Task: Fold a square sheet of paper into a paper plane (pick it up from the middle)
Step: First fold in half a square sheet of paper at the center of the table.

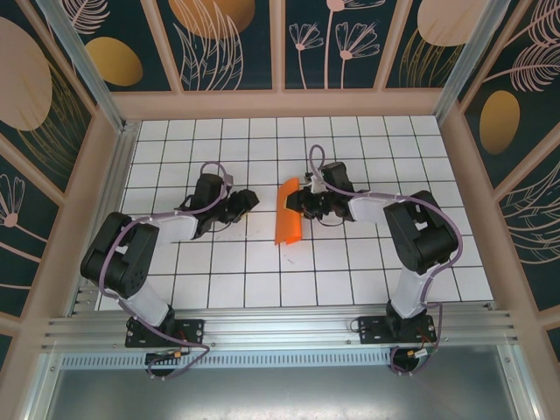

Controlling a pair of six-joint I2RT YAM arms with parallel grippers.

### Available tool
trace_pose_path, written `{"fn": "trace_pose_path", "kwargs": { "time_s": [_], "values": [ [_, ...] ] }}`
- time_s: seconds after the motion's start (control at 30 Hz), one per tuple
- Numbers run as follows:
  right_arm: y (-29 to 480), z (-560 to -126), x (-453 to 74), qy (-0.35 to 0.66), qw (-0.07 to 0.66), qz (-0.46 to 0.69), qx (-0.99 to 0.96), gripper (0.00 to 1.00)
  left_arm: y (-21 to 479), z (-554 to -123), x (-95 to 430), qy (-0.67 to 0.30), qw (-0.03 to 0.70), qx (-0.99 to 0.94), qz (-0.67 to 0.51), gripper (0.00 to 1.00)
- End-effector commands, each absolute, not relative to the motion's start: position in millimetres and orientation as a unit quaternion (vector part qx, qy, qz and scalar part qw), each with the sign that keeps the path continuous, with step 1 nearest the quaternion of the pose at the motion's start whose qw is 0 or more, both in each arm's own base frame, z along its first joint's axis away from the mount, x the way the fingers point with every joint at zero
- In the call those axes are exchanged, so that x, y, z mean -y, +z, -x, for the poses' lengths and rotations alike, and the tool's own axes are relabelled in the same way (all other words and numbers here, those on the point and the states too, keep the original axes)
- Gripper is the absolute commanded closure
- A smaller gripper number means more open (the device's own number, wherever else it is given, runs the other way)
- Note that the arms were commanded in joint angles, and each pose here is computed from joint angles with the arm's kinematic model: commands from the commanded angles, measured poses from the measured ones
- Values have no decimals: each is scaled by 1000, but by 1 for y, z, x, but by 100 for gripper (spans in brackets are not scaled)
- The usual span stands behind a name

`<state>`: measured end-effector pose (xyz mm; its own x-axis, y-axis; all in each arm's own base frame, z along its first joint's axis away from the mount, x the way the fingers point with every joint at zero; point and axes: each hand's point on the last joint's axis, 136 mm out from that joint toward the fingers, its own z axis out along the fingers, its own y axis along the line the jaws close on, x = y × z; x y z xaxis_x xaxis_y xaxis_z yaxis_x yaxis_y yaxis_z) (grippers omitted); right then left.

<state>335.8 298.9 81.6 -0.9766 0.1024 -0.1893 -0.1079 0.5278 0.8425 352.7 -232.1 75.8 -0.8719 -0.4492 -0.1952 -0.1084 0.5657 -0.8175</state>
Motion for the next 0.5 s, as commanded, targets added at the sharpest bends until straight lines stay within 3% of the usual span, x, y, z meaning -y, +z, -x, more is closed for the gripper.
{"fn": "trace_pose_path", "kwargs": {
  "time_s": [0.0,0.47],
  "values": [
    [125,-334,-313,566,116,39,-815,70,110,-349,250,-510,212,-825,115,47],
    [128,-323,-317,609,80,55,-787,70,122,-338,266,-615,203,-757,90,18]
  ]
}}
